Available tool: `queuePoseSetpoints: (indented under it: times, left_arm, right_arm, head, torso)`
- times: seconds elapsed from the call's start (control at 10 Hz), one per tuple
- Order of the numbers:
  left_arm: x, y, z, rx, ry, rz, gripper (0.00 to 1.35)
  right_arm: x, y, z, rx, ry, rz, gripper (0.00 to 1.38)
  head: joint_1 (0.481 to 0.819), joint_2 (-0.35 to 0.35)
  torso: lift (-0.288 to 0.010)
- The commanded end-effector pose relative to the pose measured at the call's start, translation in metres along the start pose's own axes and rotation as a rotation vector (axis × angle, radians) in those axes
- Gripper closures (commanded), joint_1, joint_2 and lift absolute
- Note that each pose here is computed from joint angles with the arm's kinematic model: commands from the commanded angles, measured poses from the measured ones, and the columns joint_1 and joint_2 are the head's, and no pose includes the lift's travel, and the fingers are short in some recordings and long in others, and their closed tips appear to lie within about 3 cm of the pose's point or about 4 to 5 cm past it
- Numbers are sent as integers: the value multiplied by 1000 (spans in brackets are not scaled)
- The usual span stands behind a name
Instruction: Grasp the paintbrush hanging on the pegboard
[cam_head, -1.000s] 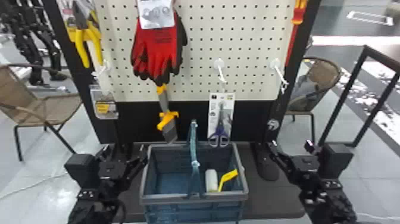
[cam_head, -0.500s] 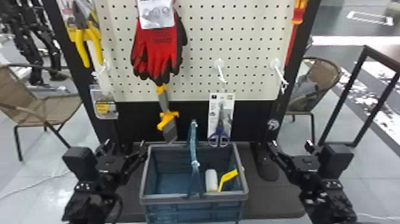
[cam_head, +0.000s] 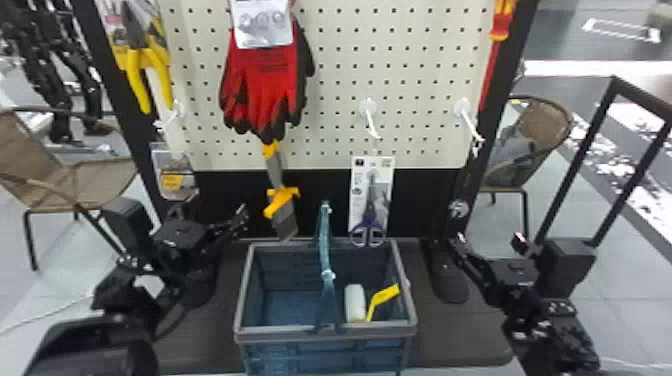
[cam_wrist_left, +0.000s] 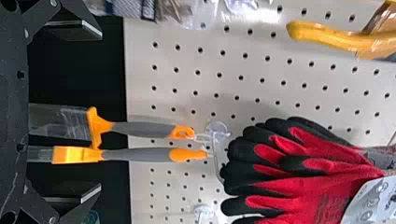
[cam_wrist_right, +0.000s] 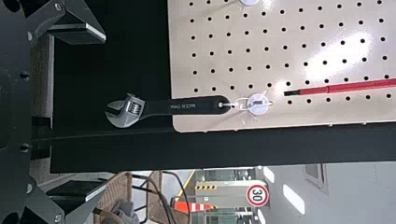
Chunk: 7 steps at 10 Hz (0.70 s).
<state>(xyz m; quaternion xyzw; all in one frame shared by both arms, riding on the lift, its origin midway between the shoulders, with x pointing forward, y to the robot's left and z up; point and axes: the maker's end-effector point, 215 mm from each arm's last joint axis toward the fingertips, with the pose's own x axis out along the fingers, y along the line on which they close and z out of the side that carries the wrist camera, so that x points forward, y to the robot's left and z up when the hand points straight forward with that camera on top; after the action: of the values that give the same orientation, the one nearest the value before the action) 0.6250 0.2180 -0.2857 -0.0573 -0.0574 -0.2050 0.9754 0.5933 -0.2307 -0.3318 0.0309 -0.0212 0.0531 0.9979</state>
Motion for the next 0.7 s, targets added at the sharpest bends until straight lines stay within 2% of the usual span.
queuePoseSetpoints:
  times: [0.0,0.3,0.6]
  left_arm:
    - [11,16,1,-19,22,-34,159]
    - [30,23,4,-37,35,-122,159]
    - [56,1,14,-64,27,-209,160]
  right_arm:
    - [1,2,3,2,-7,7,182]
    - [4,8,7,6,-14,24,182]
    - [6,13,10,7,-18,38,182]
  head:
    - [549,0]
    - [549,0]
    - [549,0]
  torso:
    - [-100]
    - [-100]
    - [-100]
